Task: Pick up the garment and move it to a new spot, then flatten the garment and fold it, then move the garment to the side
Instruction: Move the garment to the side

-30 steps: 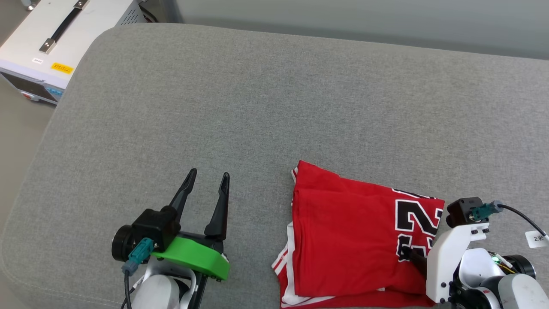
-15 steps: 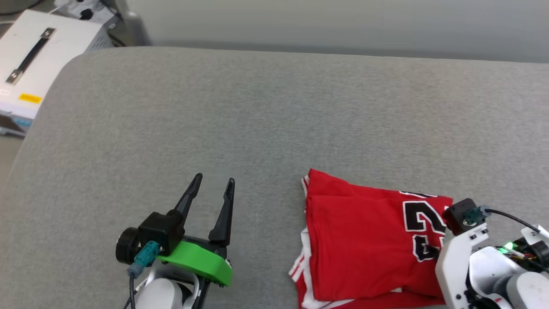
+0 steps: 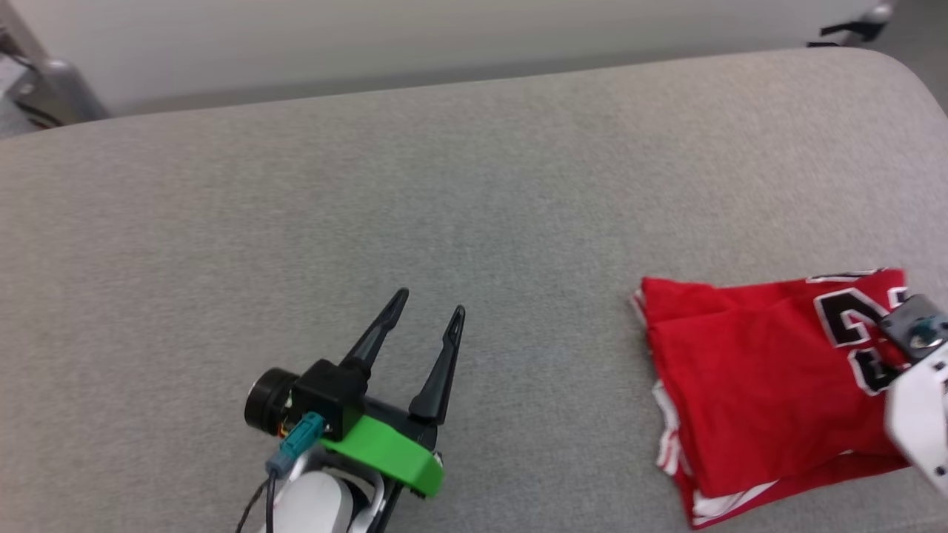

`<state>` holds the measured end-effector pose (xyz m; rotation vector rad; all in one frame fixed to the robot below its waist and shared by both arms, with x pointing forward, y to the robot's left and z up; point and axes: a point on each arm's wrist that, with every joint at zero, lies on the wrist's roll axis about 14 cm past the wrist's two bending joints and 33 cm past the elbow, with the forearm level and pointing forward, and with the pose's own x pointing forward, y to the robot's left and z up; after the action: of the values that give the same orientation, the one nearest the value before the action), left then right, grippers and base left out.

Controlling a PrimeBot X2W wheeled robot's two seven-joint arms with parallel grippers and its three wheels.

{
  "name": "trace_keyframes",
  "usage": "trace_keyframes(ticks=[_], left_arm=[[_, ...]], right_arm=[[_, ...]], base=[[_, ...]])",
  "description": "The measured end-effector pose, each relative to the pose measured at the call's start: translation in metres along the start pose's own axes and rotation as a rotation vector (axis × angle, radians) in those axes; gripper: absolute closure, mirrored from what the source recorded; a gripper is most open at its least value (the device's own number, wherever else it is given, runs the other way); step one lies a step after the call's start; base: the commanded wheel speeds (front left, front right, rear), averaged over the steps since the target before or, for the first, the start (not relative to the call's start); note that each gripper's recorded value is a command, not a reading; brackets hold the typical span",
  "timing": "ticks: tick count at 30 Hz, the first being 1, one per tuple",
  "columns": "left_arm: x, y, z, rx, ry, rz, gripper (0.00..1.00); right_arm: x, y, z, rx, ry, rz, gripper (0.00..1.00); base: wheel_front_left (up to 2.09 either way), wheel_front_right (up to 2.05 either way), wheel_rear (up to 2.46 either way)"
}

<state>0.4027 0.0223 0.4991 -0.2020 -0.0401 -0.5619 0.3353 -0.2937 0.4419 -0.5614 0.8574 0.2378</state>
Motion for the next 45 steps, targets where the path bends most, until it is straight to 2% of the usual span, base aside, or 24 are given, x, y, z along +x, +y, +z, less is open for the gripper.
trace_keyframes(ticks=[4, 11, 12, 18, 22, 27, 31, 32, 33, 39, 45], left_arm=[[0.023, -0.01, -0.001, 0.012, -0.013, -0.078, 0.0], [0.058, -0.007, -0.018, 0.011, -0.017, -0.159, 0.0], [0.072, -0.007, -0.026, 0.001, -0.025, -0.191, 0.0], [0.088, -0.002, -0.049, -0.037, -0.003, -0.216, 0.0], [0.091, 0.008, -0.066, -0.052, 0.027, -0.206, 0.0], [0.092, 0.021, -0.078, -0.063, 0.038, -0.181, 0.0], [0.089, 0.028, -0.085, -0.064, 0.054, -0.166, 0.0], [0.088, 0.03, -0.086, -0.062, 0.059, -0.158, 0.0], [0.087, 0.03, -0.086, -0.06, 0.06, -0.156, 0.0], [0.086, 0.027, -0.078, -0.054, 0.05, -0.15, 0.0], [0.08, 0.027, -0.055, -0.046, 0.013, -0.111, 0.0]], right_arm=[[-0.001, -0.036, -0.029, 0.006, 0.065, -0.076, 1.0], [0.013, -0.087, -0.07, 0.082, 0.133, -0.198, 1.0], [0.015, -0.118, -0.086, 0.1, 0.156, -0.283, 1.0], [0.023, -0.167, -0.109, 0.139, 0.194, -0.439, 1.0], [0.033, -0.177, -0.127, 0.145, 0.249, -0.484, 1.0], [0.049, -0.19, -0.131, 0.172, 0.25, -0.54, 1.0], [0.069, -0.177, -0.137, 0.183, 0.272, -0.516, 1.0], [0.075, -0.172, -0.139, 0.202, 0.272, -0.51, 0.65], [0.077, -0.171, -0.138, 0.206, 0.271, -0.512, 0.01], [0.067, -0.181, -0.131, 0.205, 0.25, -0.541, 0.0], [0.046, -0.201, -0.096, 0.194, 0.121, -0.589, 0.0]], base=[[0.0, 0.0, 0.0], [0.0, 0.0, 0.0], [0.0, 0.0, 0.0], [0.0, 0.0, 0.0], [0.0, 0.0, 0.0], [0.0, 0.0, 0.0], [0.0, 0.0, 0.0], [0.0, 0.0, 0.0], [0.0, 0.0, 0.0], [0.0, 0.0, 0.0], [0.0, 0.0, 0.0]])
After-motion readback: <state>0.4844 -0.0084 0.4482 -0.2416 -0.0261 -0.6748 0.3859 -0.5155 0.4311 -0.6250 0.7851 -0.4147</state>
